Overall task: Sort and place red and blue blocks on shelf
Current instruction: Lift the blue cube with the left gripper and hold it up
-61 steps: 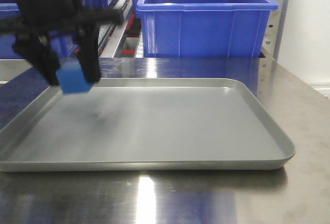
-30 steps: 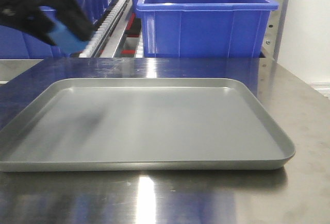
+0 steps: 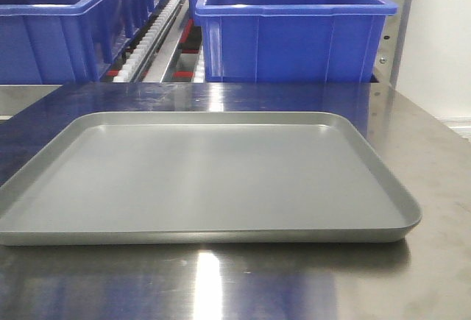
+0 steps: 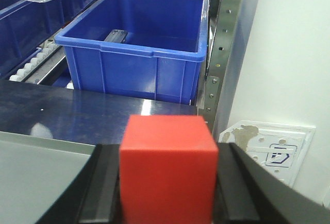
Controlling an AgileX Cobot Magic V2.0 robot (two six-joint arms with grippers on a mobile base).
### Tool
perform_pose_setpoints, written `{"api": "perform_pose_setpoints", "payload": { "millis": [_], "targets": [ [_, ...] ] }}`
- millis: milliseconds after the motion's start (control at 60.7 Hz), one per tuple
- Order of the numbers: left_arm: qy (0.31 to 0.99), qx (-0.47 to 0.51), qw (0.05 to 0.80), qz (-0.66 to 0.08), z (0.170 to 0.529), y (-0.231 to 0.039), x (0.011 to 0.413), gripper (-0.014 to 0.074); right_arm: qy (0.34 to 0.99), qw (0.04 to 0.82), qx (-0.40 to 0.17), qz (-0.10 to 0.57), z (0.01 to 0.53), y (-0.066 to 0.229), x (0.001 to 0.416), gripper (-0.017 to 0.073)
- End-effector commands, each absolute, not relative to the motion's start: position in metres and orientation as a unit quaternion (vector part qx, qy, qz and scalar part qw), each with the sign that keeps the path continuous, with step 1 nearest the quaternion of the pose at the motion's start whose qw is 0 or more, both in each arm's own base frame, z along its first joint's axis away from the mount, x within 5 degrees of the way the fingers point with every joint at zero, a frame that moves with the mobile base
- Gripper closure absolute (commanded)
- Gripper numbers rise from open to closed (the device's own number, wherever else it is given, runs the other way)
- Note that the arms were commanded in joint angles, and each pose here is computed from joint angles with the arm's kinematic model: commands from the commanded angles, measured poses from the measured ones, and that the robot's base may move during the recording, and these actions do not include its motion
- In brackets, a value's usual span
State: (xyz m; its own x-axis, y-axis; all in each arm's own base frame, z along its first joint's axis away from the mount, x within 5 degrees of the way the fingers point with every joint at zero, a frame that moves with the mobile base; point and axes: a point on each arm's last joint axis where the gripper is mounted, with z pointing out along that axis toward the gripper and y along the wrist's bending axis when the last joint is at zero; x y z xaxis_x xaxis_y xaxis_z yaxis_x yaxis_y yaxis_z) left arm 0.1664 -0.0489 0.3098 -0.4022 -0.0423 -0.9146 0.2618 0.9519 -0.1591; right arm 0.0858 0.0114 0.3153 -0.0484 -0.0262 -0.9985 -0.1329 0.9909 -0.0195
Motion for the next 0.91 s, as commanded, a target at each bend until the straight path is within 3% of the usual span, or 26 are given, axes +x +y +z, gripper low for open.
{"api": "perform_pose_setpoints", "payload": {
  "millis": [0, 445, 659, 889],
  "targets": [
    [0.759, 0.031, 0.637, -0.130, 0.331, -0.035, 0.150, 0.0462, 0.683, 0.728, -0.053, 0.035, 0.332, 0.011, 0.085, 0.0450],
    [0.658, 0.019, 0.747, -0.092, 0.335, -0.012, 0.076, 0.0466, 0.683, 0.728, -0.053, 0.035, 0.332, 0.011, 0.085, 0.0450],
    [0.653, -0.010, 0.747, -0.125, 0.336, -0.011, 0.073, 0.0466, 0.683, 0.728, -0.053, 0.035, 0.332, 0.011, 0.085, 0.0450],
    [0.653, 0.005, 0.750, -0.104, 0.336, -0.011, 0.073, 0.0466, 0.683, 0.728, -0.053, 0.035, 0.332, 0.011, 0.085, 0.0450]
  ]
}}
